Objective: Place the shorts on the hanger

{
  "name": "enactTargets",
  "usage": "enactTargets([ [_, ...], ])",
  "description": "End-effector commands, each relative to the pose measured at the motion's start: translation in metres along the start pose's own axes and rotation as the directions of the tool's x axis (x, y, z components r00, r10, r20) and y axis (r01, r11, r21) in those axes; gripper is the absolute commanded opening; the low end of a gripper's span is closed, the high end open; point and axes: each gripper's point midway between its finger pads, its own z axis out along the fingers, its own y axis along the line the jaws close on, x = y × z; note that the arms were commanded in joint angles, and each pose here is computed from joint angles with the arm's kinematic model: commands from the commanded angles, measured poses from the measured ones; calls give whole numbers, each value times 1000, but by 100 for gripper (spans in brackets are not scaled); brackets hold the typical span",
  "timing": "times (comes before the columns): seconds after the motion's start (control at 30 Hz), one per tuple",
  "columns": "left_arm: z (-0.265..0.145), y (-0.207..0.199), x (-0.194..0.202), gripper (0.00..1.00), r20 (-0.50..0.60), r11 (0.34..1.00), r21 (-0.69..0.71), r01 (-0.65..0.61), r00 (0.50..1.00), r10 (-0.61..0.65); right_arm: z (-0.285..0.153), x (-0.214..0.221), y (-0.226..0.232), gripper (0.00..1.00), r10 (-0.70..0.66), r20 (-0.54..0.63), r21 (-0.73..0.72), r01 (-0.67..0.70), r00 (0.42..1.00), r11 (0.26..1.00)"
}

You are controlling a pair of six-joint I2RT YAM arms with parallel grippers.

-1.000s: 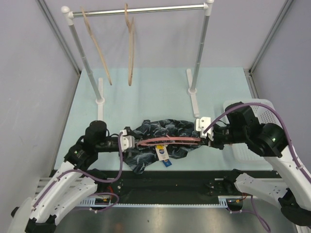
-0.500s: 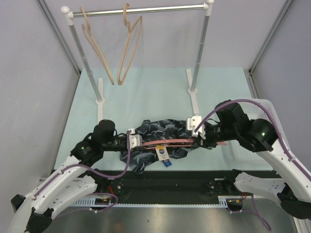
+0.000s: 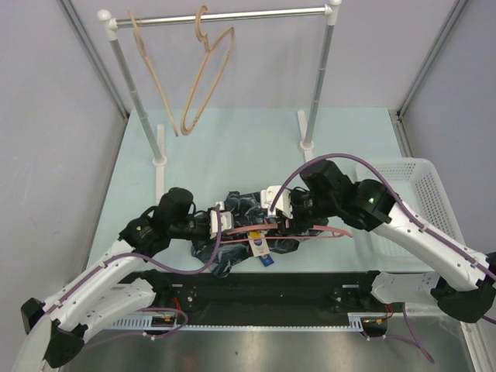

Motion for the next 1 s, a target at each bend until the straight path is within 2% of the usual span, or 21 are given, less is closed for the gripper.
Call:
enactTargets([
  [0.0,-8,6,-31,1,80,997,-32,-69,994,72,13,-10,-8,57,-28,17,0,28,999,1000],
  [0.13,-10,8,-31,0,82,995,-47,-83,993,87,20,-9,-8,47,-25,14,-20,25,1000,999],
  [0.23,-11,7,-31,0,83,995,-52,-86,992,90,19,-8,-7,28,-22,14,-21,22,1000,1000],
  [0.27,-11,7,-30,0,82,995,-56,-83,993,88,19,-7,-5,12,-18,8,-26,18,1000,1000],
  [0.3,-11,6,-29,2,82,996,-57,-71,994,76,17,-7,-5,3,-17,6,-21,17,1000,1000],
  [0.33,-12,5,-27,7,84,996,-57,-65,994,70,13,-6,-5,0,-11,6,-10,12,1000,1000],
  [0.37,-11,5,-27,19,84,997,-58,-59,994,64,9,-4,-9,0,-8,-6,17,8,1000,1000],
  [0.43,-11,6,-19,32,65,996,-73,-43,997,48,1,-1,-15,0,-2,-14,55,3,1000,998],
  [0.47,-12,7,-17,42,58,996,-80,-35,998,40,-9,0,-16,0,-4,-10,81,5,1000,997],
  [0.53,-14,12,-8,47,38,995,-99,-21,999,25,-23,11,-19,0,-8,-43,117,13,999,993],
  [0.57,-17,19,-4,53,31,992,-126,-5,999,9,-34,14,-20,0,-28,-53,146,35,998,989],
  [0.7,-21,40,15,57,2,979,-195,60,998,-61,-58,30,-12,0,-26,-106,181,45,994,982],
  [0.77,-20,47,31,62,-46,972,-221,85,994,-98,-62,34,-7,0,-19,-116,176,39,993,984],
  [0.87,-12,40,56,65,-142,977,-165,136,977,-160,-63,37,-6,0,-1,-115,177,22,993,984],
  [0.97,-8,42,77,66,-215,969,-183,167,955,-205,-56,39,-7,0,-8,-113,171,28,994,985],
])
